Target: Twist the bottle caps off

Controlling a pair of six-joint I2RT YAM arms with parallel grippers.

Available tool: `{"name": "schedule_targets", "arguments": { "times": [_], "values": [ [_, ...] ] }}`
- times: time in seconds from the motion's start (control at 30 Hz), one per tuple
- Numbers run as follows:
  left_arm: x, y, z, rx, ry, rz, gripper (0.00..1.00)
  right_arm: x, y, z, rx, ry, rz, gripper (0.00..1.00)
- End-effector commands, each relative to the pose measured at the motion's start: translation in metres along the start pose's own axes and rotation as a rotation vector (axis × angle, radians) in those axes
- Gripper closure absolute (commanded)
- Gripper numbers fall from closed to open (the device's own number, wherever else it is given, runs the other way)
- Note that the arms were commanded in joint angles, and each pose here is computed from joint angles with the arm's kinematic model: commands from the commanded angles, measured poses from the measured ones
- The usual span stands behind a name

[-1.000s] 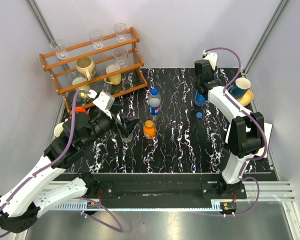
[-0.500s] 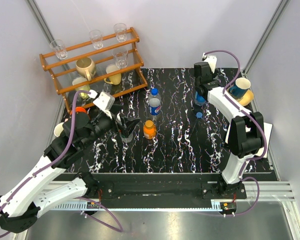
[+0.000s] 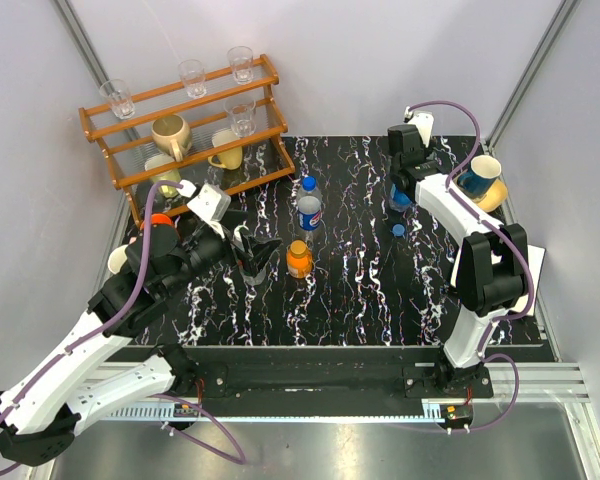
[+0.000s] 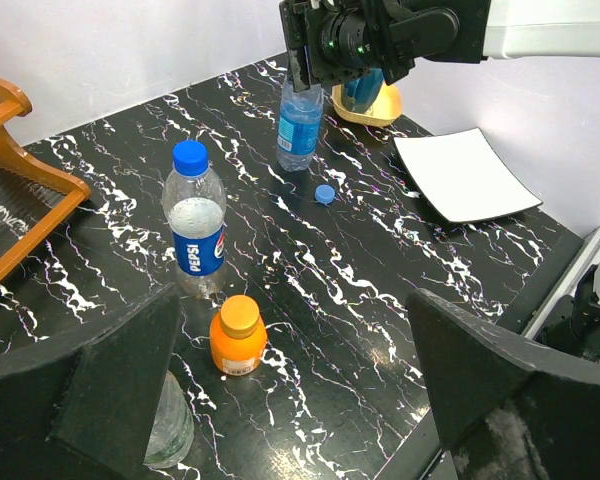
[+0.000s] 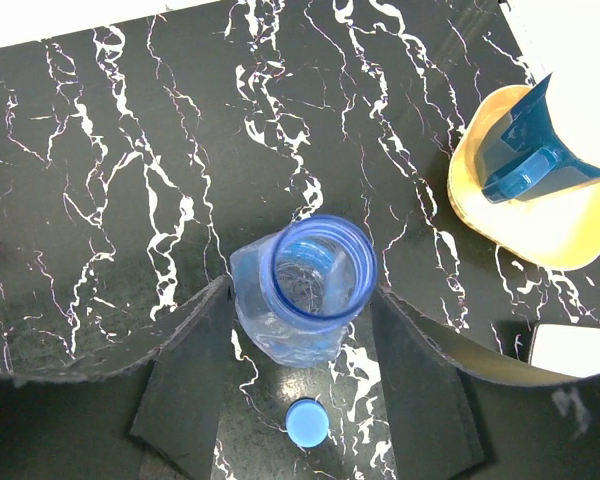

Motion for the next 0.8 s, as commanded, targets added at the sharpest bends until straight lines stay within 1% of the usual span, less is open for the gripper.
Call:
{"name": "schedule_targets", "arguments": {
  "times": [0.0, 0.27, 0.5, 0.77],
  "values": [
    [0.001, -0.006, -0.005, -0.013, 0.028, -0.031, 0.01, -0.015, -0.02, -0.007, 0.049, -0.017, -0.053, 0.37],
    [0.0, -0.005, -0.005, -0.016, 0.029, -0.031, 0.01, -0.016, -0.021, -0.007, 0.047, -0.023, -0.056, 0.38],
    [0.001, -0.005, -0.005, -0.018, 0.032, -0.028, 0.01, -0.016, -0.021, -0.007, 0.043, -0.023, -0.057, 0.36],
    [0.0, -0.005, -0.006, -0.017, 0.034, -0.029, 0.01, -0.028, -0.032, -0.01, 0.069, -0.037, -0.074, 0.29]
  ]
}}
Point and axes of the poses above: each gripper's point midway between its finger pads, its own x axis out along the fingers, its own z axis along the line the jaws close on, y = z × x, the point moved 2 cm from there along -x, back along the fingers, and after that the axes turned 9 degrees about -x, right-handed, at the moved point
